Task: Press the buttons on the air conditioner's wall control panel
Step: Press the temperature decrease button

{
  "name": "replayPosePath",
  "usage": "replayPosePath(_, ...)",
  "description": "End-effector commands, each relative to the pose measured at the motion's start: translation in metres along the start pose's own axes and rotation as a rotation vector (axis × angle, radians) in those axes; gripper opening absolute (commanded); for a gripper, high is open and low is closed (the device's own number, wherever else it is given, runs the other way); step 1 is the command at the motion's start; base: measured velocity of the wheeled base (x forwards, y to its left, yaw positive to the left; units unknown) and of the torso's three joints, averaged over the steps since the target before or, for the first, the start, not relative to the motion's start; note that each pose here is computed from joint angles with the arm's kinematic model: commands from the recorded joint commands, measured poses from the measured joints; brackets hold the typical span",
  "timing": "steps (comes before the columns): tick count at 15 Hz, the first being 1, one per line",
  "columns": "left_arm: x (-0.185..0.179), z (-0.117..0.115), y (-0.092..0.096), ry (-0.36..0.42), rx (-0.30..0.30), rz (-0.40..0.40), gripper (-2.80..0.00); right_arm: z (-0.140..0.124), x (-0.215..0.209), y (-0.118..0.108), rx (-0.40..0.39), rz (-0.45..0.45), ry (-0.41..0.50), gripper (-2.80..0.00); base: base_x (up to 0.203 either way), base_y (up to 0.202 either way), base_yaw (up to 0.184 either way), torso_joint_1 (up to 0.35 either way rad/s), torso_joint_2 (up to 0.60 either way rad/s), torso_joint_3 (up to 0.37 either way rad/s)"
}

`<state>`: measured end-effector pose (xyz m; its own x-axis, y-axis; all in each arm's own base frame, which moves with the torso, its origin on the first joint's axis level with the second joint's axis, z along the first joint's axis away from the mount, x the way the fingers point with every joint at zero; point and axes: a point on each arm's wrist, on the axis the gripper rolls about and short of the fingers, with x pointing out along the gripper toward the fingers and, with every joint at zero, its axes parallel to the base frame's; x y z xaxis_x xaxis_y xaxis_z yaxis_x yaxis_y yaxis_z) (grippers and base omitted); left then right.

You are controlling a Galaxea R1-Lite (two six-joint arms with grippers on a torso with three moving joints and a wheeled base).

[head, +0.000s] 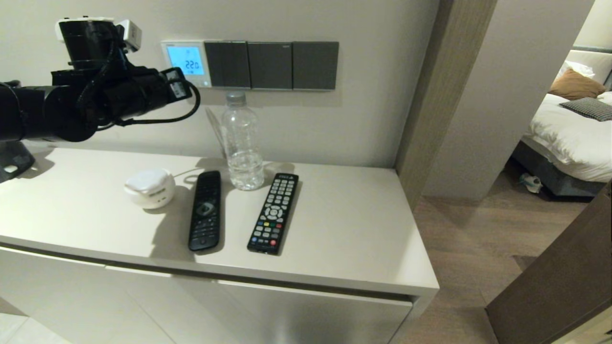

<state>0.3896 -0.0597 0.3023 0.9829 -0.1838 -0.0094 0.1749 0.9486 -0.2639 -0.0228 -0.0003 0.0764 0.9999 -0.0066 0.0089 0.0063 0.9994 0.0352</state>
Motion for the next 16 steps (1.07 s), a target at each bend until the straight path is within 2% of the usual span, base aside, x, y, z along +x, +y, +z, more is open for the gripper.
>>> replayPosePath(1, 0.005, -0.004, 0.000, 0.007, -0.003, -0.002, -2.80, 0.000, 0.000, 0.000, 0.000, 0.000, 0.003, -2.80, 0.000, 0.000, 0.000, 0.000, 0.00, 0.000)
replayPosePath(10, 0.017, -0.008, 0.001, 0.011, -0.004, 0.001, -2.80, 0.000, 0.000, 0.000, 0.000, 0.000, 0.003, -2.80, 0.000, 0.000, 0.000, 0.000, 0.00, 0.000)
replayPosePath(16, 0.008, -0.003, -0.001, 0.001, -0.003, -0.004, -2.80, 0.000, 0.000, 0.000, 0.000, 0.000, 0.003, -2.80, 0.000, 0.000, 0.000, 0.000, 0.00, 0.000)
